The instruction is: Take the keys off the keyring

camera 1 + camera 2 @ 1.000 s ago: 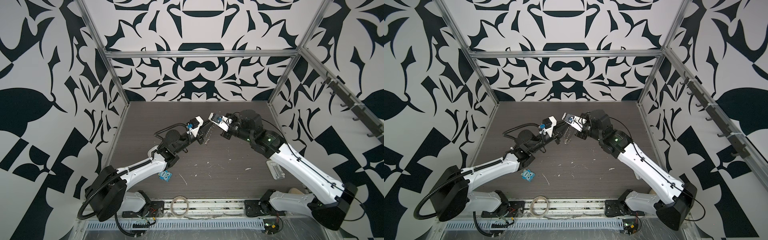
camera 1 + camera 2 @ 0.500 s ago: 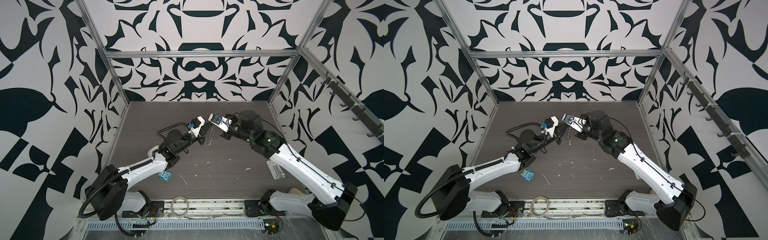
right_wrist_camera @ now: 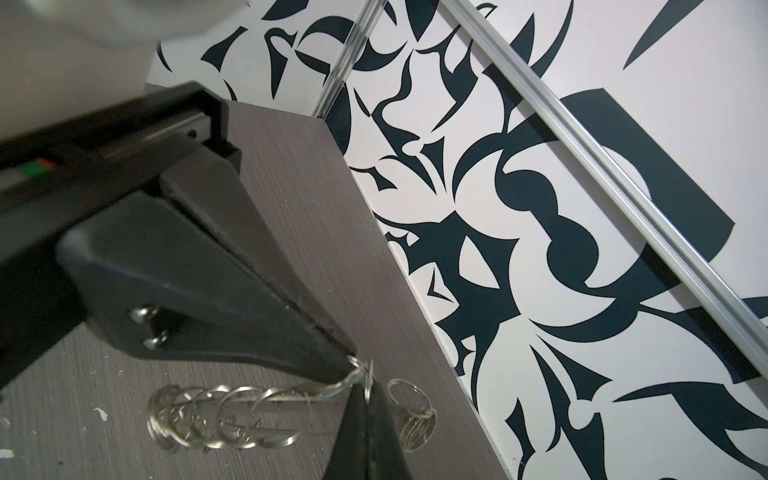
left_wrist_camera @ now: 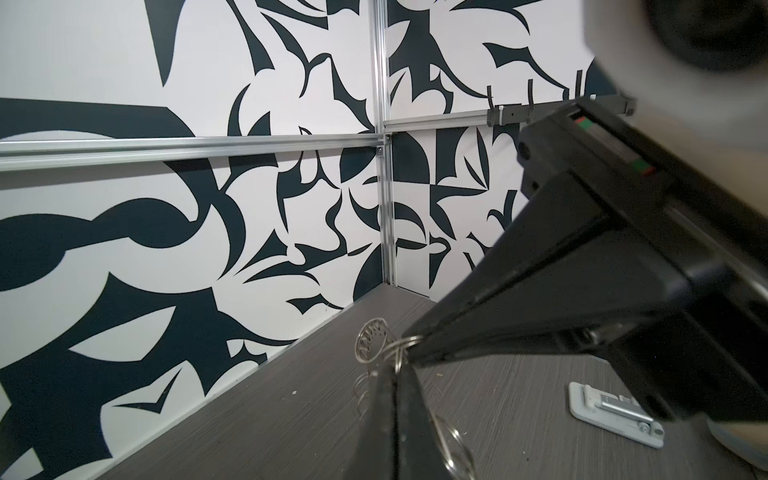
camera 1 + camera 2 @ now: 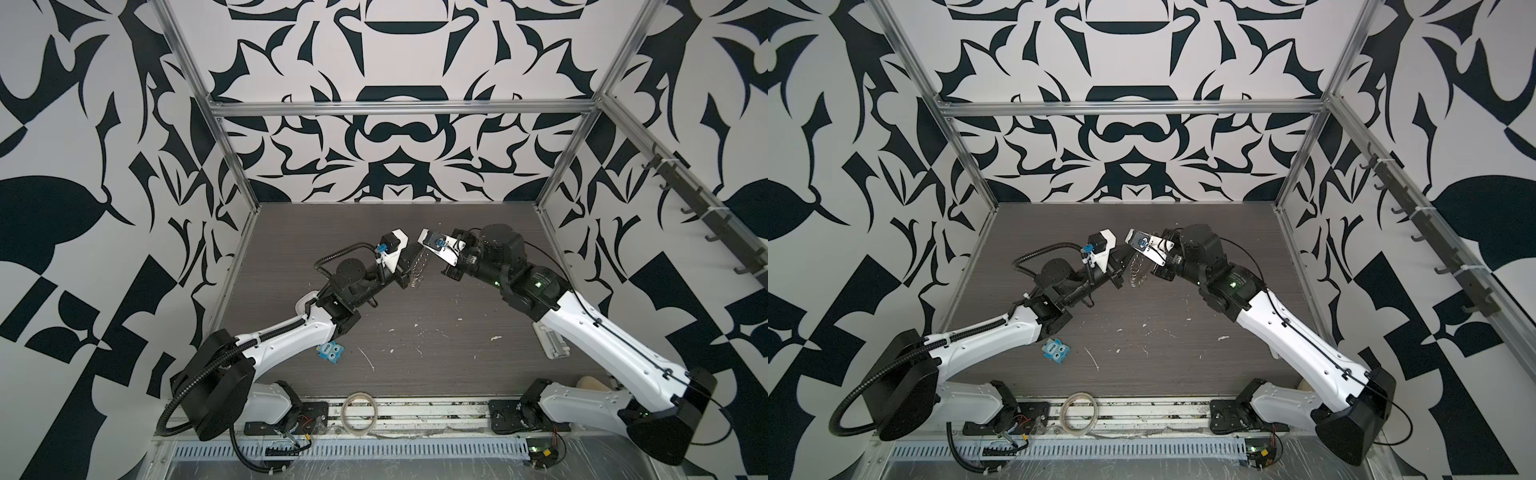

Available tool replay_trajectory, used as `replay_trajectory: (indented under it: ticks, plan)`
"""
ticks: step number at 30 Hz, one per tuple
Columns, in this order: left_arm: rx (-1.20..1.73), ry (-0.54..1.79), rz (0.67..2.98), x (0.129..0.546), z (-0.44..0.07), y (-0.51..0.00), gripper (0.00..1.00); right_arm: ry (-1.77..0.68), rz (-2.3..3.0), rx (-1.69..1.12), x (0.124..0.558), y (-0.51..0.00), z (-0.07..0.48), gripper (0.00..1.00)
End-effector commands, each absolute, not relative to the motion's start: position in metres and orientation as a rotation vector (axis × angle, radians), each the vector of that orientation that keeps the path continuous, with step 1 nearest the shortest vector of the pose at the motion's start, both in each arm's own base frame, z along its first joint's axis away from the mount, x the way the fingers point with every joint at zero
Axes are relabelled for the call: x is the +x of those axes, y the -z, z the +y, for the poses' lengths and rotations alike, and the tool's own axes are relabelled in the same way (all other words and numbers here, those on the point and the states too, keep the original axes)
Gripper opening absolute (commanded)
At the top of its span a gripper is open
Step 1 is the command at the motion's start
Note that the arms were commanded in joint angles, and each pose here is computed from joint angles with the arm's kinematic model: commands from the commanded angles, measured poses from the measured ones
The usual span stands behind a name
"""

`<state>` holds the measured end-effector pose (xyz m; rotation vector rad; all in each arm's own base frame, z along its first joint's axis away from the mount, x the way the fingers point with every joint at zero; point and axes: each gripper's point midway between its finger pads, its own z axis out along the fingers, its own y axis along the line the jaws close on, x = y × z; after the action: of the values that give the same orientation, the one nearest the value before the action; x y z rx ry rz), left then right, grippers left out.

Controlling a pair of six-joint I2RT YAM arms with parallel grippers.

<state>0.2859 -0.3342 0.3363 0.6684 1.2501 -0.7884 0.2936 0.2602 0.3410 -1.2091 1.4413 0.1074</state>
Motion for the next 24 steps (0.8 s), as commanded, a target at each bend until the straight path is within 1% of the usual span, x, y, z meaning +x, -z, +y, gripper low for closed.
replay_trajectory:
  ticks: [1, 7, 15, 19, 20, 24]
  plan:
    - [0.569, 0.830, 1.241, 0.293, -0.324, -0.363, 0.00, -0.151, 1.251, -1.193, 0.275, -0.371, 0.268, 0.00]
    - [0.542, 0.917, 1.324, 0.298, -0.316, -0.363, 0.00, -0.185, 1.107, -1.149, 0.265, -0.380, 0.272, 0.00]
    - [0.574, 1.023, 1.356, 0.295, -0.314, -0.371, 0.00, -0.257, 1.091, -1.112, 0.262, -0.382, 0.275, 0.00]
    - [0.554, 1.019, 1.369, 0.298, -0.311, -0.369, 0.00, -0.261, 1.137, -1.089, 0.268, -0.376, 0.271, 0.00]
    - [0.546, 1.008, 1.342, 0.294, -0.305, -0.382, 0.00, -0.266, 1.152, -1.091, 0.270, -0.372, 0.271, 0.00]
    - [0.542, 0.938, 1.371, 0.295, -0.297, -0.389, 0.00, -0.296, 1.200, -1.056, 0.277, -0.358, 0.272, 0.00]
